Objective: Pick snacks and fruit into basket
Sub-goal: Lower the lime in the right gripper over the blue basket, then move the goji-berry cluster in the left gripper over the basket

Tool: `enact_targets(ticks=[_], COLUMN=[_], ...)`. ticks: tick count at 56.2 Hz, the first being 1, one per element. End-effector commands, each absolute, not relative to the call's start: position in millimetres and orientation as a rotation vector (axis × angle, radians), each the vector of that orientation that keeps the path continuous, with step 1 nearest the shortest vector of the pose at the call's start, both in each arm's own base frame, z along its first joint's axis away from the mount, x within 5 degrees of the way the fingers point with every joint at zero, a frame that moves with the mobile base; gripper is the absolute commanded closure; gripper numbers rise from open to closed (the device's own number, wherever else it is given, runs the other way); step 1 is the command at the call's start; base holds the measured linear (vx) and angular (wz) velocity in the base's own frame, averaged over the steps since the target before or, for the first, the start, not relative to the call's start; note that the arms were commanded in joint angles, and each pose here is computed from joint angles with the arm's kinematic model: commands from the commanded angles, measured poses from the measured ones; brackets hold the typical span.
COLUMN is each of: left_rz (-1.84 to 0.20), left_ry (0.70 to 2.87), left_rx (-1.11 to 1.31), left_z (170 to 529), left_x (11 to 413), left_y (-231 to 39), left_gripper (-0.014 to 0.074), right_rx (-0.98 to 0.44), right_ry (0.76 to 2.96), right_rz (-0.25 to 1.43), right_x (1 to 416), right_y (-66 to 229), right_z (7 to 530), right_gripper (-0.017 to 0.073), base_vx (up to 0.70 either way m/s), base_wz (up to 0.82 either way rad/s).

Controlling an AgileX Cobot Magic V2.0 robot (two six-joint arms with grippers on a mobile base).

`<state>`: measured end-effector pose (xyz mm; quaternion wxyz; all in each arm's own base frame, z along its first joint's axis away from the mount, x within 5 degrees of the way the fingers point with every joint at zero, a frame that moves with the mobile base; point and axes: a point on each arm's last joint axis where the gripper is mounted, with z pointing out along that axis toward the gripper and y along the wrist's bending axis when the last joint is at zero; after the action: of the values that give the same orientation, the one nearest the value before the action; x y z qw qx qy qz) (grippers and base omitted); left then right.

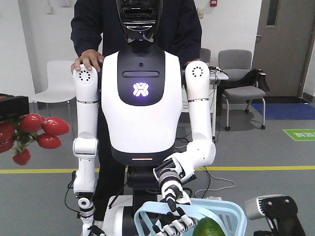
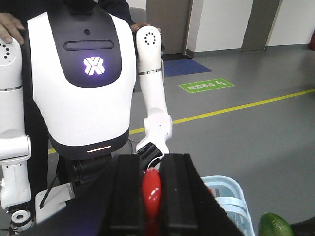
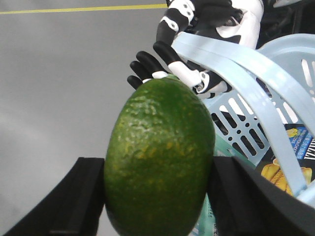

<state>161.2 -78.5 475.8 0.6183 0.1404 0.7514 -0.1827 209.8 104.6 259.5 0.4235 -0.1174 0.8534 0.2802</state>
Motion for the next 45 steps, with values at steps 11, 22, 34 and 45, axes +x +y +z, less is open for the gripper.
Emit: enact_targets(ticks=[11,22,34,45], left_rz=[-0.459,-0.459,-0.574,-0.619], left_ry=[1.581,1.622,1.754,1.949], left_rx=[0.286,0.293,0.264,0.273], left_z=[496.6,493.0,464.9,405.5], left_x=[156.3,156.0,170.0,196.3], left_y=[-76.9,-77.2,-90.2,-107.9], left_gripper=[0.0599,0.0599,0.0599,0.0599], right_rx=[-0.352,-0.365,-0.374,-0.406], right_ry=[2.102,2.159,2.215,2.210], right_rz=[0.750,0.711,0.705,0.667], right_x=[226.4,235.7,241.4,242.9], right_y=[115.1,116.7,118.8,117.9], right_z=[252.8,235.0,219.6,217.5], right_gripper=[0.0566,0.0566,0.0566,0.0566], base_vx=[0.00,0.00,0.00,0.00], base_wz=[0.00,0.00,0.00,0.00])
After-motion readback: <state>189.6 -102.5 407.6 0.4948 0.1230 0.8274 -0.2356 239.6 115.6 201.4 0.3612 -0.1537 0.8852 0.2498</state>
